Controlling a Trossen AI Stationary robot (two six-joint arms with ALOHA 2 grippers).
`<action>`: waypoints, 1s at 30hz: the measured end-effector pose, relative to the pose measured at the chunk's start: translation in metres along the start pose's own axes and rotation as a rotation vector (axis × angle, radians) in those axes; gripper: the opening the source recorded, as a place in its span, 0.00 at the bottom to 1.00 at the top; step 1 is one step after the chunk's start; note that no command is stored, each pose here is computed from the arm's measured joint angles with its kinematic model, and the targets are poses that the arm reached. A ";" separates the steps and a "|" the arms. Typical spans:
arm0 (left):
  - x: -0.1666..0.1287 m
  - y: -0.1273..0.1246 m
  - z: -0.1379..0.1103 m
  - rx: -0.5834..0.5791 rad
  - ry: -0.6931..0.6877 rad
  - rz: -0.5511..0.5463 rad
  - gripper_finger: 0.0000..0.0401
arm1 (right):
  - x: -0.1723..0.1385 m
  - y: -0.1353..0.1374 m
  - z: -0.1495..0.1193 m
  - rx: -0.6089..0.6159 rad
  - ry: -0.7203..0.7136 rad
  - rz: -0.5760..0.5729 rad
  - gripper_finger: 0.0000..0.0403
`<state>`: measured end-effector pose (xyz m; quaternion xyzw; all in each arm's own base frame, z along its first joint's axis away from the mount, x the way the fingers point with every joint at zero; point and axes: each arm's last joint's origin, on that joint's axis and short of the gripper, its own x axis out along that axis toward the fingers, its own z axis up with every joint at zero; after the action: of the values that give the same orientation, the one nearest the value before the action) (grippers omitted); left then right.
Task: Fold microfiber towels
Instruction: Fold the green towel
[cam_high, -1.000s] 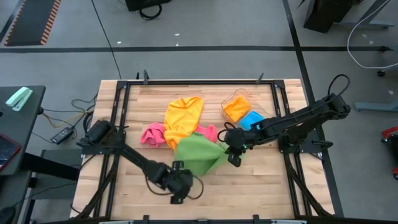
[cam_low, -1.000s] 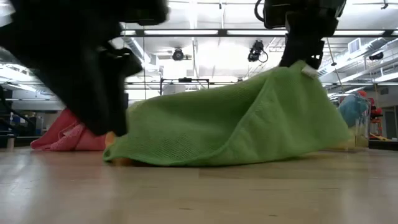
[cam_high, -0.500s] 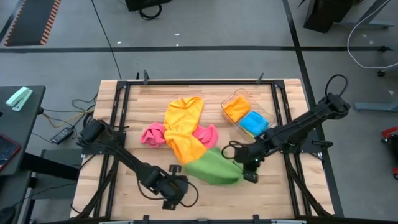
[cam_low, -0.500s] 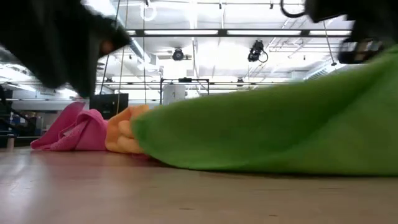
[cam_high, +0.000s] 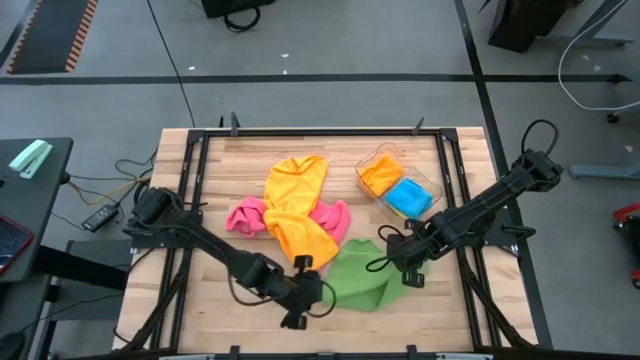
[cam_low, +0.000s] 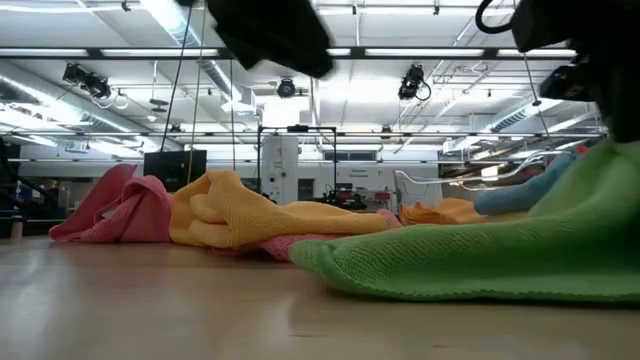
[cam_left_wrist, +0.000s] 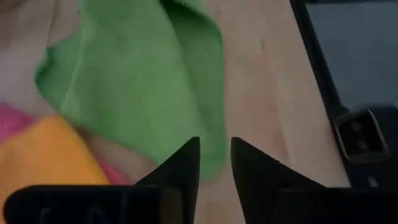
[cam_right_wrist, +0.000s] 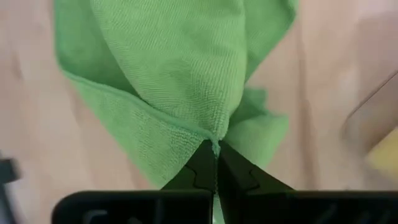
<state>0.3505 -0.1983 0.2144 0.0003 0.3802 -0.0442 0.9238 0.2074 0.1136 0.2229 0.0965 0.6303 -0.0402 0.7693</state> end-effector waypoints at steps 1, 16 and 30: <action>0.003 0.003 0.001 -0.005 -0.004 0.005 0.26 | 0.000 -0.001 0.001 -0.032 -0.017 -0.018 0.04; 0.062 0.060 0.010 -0.122 -0.097 0.092 0.25 | 0.009 -0.011 -0.004 0.083 0.203 0.163 0.48; 0.110 0.132 0.030 -0.143 -0.118 0.079 0.22 | -0.012 0.023 -0.030 0.230 0.181 0.206 0.48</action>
<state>0.4600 -0.0768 0.1537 -0.0532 0.3270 0.0196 0.9433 0.1802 0.1414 0.2308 0.2512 0.6750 -0.0243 0.6933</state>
